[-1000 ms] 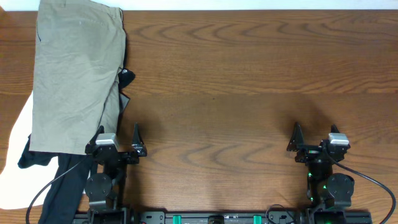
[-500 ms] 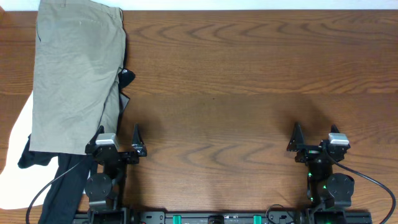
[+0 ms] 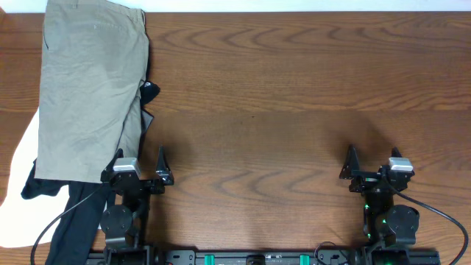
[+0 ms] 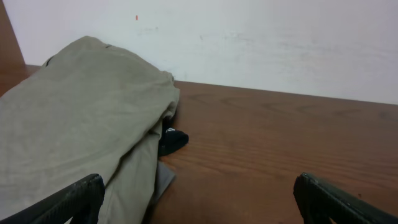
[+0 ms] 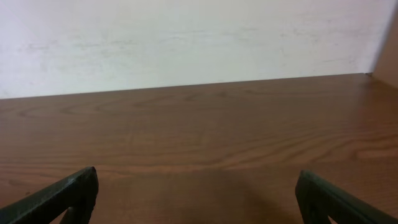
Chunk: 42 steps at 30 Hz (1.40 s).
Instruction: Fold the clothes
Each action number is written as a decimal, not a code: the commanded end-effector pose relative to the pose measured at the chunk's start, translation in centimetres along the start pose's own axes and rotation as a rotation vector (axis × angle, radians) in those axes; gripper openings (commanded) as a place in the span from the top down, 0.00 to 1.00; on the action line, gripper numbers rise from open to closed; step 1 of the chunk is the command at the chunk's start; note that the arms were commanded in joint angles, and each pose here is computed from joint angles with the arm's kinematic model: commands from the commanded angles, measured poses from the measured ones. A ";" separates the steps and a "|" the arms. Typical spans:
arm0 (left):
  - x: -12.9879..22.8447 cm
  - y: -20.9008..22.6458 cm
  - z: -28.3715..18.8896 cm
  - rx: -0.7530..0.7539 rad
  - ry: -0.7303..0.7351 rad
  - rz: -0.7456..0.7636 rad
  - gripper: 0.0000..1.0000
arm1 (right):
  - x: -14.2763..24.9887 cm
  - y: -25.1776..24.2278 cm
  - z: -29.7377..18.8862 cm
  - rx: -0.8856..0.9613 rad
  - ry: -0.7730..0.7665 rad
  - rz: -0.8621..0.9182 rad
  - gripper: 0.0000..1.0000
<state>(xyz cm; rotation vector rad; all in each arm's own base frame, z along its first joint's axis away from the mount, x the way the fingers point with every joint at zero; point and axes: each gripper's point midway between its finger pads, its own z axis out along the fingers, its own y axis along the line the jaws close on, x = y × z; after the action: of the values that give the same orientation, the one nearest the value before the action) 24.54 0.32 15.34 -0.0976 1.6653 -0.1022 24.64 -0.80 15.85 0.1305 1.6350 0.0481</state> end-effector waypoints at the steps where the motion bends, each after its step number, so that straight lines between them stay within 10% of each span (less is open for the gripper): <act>1: 1.4 -0.2 0.0 0.013 0.049 0.003 0.02 | 0.1 0.3 0.0 -0.013 0.002 0.011 0.01; 17: 1.0 -0.4 0.0 0.026 0.030 -0.006 0.02 | -4.7 0.6 -0.5 -0.026 -0.194 0.042 0.01; 28: -7.3 -2.3 -1.2 0.104 -0.239 0.014 0.02 | -7.6 2.1 -0.7 -0.098 -0.280 -0.012 0.01; 42: -10.9 -2.4 3.5 0.071 0.038 -0.015 0.02 | -13.7 4.5 3.6 -0.165 -0.186 -0.082 0.00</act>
<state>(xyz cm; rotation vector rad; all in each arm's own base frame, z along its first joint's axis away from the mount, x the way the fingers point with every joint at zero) 27.96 -0.52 23.42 -0.0579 1.6945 -0.1576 28.24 0.84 28.04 0.0068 1.4271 0.0853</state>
